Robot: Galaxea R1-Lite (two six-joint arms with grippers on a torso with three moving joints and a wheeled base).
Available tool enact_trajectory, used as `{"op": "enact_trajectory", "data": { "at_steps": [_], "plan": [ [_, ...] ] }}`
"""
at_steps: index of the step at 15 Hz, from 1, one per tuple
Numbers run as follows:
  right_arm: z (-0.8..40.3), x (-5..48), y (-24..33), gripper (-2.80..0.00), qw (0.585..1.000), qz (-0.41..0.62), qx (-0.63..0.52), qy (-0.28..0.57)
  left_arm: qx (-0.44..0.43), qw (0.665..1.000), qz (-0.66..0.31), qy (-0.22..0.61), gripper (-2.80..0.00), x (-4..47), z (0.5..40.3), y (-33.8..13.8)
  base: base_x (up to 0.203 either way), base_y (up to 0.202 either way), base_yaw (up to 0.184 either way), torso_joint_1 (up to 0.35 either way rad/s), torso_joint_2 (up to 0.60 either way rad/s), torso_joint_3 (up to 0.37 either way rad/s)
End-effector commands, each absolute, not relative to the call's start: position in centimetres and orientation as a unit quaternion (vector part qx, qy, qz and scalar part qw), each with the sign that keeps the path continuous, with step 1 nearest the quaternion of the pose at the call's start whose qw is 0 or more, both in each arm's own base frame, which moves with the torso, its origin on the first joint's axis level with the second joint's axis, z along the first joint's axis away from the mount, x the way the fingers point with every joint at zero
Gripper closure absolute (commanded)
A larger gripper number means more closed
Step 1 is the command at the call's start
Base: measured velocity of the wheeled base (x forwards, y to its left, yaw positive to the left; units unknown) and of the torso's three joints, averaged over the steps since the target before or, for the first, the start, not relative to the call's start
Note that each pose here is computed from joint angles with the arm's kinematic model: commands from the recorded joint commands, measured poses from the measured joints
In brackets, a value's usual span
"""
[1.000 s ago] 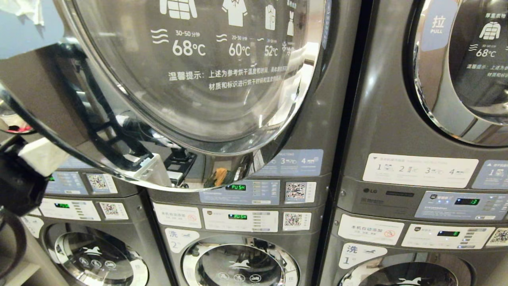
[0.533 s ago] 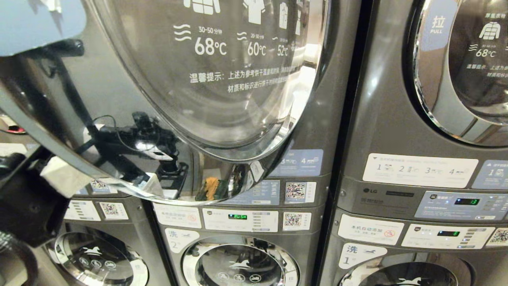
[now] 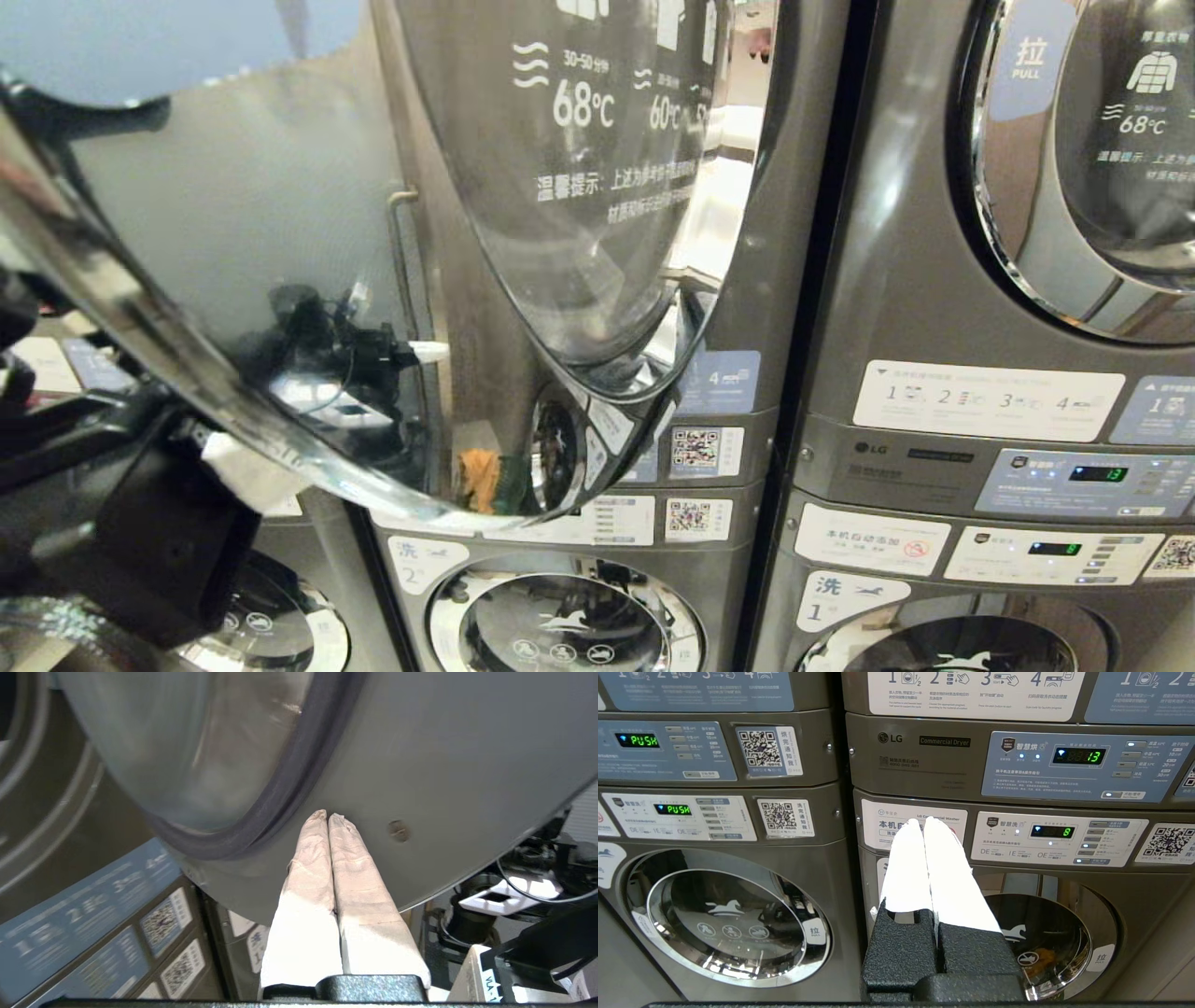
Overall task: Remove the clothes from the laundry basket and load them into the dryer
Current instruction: Open the dryer
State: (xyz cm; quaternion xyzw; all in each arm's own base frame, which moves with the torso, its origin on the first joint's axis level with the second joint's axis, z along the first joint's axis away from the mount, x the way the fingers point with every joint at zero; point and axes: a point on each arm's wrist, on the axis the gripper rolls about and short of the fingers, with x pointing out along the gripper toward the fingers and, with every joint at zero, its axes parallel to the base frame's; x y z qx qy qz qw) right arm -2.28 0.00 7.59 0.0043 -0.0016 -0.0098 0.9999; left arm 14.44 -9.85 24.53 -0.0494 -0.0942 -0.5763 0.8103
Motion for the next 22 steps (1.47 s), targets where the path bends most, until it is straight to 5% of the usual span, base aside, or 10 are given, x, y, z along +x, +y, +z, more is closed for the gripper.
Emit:
{"op": "enact_trajectory", "data": {
  "at_steps": [1,9,22],
  "plan": [
    [7.6,-2.3,0.0,0.00,1.000,-0.010,0.005,-0.003,-0.051,0.799,-0.593,-0.083,0.00,15.0,24.2,-11.1,0.000,0.000,0.000,0.000,0.00,0.000],
    [7.6,-2.3,0.0,0.00,1.000,-0.010,0.005,-0.002,-0.054,0.774,-0.625,-0.080,0.00,15.5,24.5,-15.1,0.000,0.000,0.000,0.000,0.00,0.000],
    [7.6,-2.3,0.0,0.00,1.000,-0.010,0.005,-0.003,-0.059,0.805,-0.585,-0.083,0.00,14.5,24.2,-15.8,0.000,0.000,0.000,0.000,0.00,0.000]
  ]
}}
